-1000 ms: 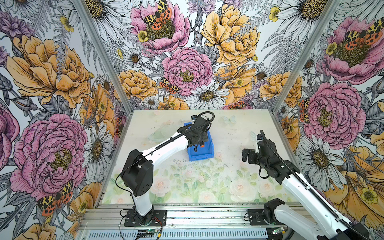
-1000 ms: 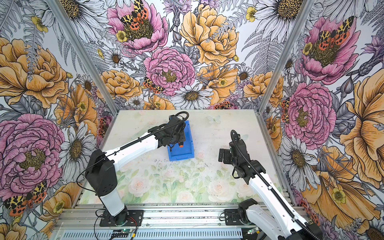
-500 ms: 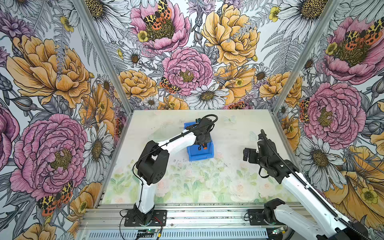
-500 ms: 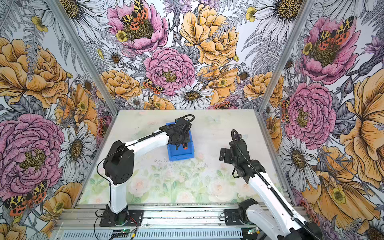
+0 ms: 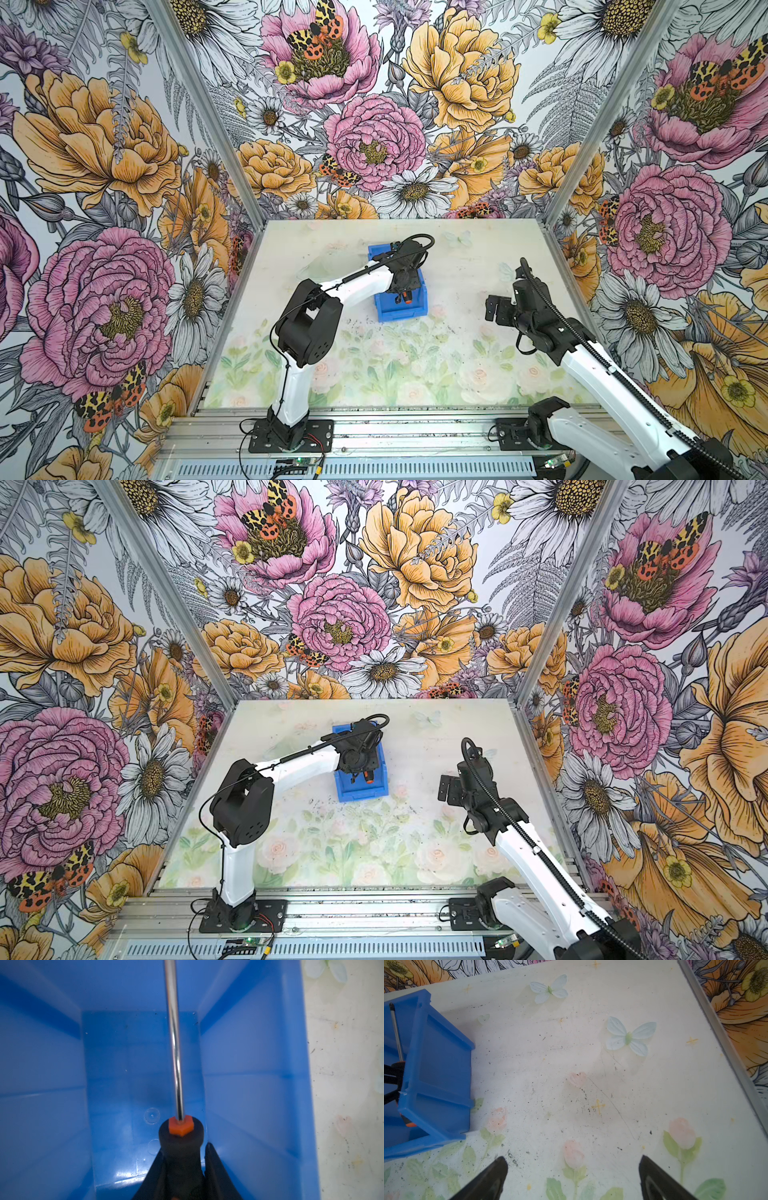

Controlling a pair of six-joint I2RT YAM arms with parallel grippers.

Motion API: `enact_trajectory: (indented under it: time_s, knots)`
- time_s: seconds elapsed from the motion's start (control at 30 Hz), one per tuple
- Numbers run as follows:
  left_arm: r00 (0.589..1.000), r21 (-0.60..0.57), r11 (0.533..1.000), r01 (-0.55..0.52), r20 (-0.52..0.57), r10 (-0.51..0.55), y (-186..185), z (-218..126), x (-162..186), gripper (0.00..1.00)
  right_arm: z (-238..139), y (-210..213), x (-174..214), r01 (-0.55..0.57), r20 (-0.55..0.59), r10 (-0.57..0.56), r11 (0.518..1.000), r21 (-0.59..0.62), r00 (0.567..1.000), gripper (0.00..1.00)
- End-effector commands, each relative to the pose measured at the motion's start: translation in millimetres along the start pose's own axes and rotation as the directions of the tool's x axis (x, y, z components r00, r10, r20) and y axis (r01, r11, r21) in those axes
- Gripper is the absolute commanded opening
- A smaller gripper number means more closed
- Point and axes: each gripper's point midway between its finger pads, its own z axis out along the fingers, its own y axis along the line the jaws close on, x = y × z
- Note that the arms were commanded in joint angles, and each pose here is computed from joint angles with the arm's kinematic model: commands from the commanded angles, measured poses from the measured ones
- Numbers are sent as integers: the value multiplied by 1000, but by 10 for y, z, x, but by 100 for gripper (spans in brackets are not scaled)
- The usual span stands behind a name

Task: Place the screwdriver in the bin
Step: 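Lower the screwdriver into the blue bin and open the left gripper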

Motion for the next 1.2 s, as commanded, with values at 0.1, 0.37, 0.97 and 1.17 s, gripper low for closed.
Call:
enact_trajectory:
  time_s: [0.1,0.37,0.97,1.17]
  knots:
    - [1000,-20,1000,-4,-29,4,49,182,101,0,-37,-32,-70,-39,38,39,999,4,999,99]
    - [999,-39,999,-11,-50,9,73,284,203,0,-33,-18,-100,-27,38,27,1000,5,999,99]
    - [996,-71,997,-22,-85,16,124,520,313,1,-78,-59,-56,-49,55,49,999,6,997,99]
    - [996,-82,996,-15,-90,8,174,539,343,11,-91,-61,-51,-56,58,56,998,2,997,100]
